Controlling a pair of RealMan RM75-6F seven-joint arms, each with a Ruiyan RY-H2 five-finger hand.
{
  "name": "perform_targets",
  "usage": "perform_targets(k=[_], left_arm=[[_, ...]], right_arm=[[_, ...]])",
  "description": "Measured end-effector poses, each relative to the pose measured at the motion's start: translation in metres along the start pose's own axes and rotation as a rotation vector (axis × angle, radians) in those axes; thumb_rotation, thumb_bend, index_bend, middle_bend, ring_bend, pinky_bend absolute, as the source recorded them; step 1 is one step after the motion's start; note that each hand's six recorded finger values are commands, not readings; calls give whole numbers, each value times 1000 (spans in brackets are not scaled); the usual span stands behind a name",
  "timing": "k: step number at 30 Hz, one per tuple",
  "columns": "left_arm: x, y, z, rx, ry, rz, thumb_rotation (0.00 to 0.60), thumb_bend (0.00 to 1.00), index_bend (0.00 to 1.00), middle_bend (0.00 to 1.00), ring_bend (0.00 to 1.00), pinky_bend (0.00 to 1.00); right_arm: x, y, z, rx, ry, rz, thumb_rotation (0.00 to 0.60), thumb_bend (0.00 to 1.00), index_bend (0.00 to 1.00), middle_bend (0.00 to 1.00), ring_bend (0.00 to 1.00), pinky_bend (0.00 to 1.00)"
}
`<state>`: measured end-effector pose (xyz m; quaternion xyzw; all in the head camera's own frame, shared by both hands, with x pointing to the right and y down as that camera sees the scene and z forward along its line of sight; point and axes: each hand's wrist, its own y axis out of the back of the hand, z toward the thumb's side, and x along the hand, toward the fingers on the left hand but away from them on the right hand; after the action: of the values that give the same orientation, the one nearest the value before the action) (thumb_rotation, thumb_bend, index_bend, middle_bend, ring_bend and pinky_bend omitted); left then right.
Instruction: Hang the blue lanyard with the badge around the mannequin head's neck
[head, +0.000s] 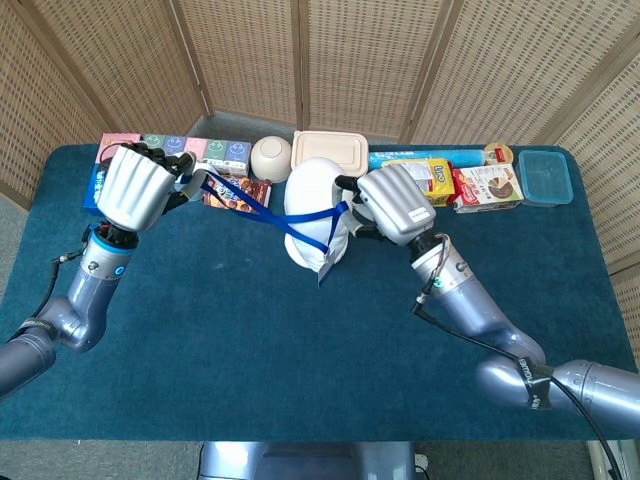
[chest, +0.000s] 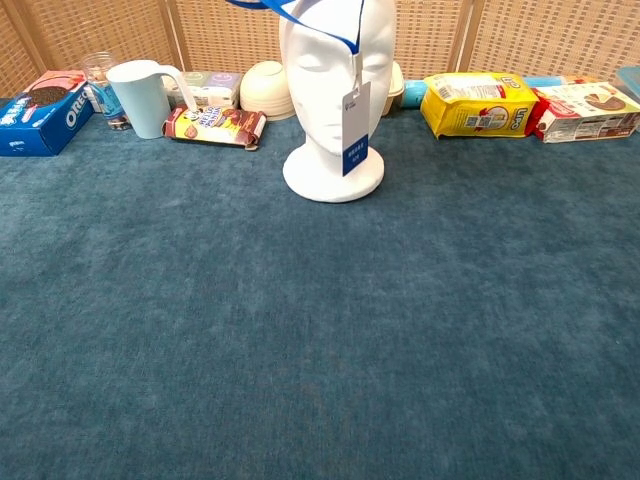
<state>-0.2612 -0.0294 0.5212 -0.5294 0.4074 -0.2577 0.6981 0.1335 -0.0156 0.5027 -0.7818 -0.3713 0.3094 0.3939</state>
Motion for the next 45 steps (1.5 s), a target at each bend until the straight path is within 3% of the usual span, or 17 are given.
perform_targets(k=[24, 34, 45], left_arm=[[11, -12, -9, 66, 25, 20, 526, 357, 668, 1000, 1000, 1000], [14, -4, -7, 77, 32, 59, 530, 357, 668, 1000, 1000, 1000], [12, -11, -8, 106, 40, 20, 527, 356, 668, 1000, 1000, 1000]], right_arm=[[-25, -1, -2, -25, -7, -50, 600, 587, 766, 1000, 1000, 1000], [-34, 3, -2, -31, -9, -89, 600, 585, 766, 1000, 1000, 1000], [-39, 7, -15, -4, -54, -122, 600, 584, 766, 1000, 1000, 1000]])
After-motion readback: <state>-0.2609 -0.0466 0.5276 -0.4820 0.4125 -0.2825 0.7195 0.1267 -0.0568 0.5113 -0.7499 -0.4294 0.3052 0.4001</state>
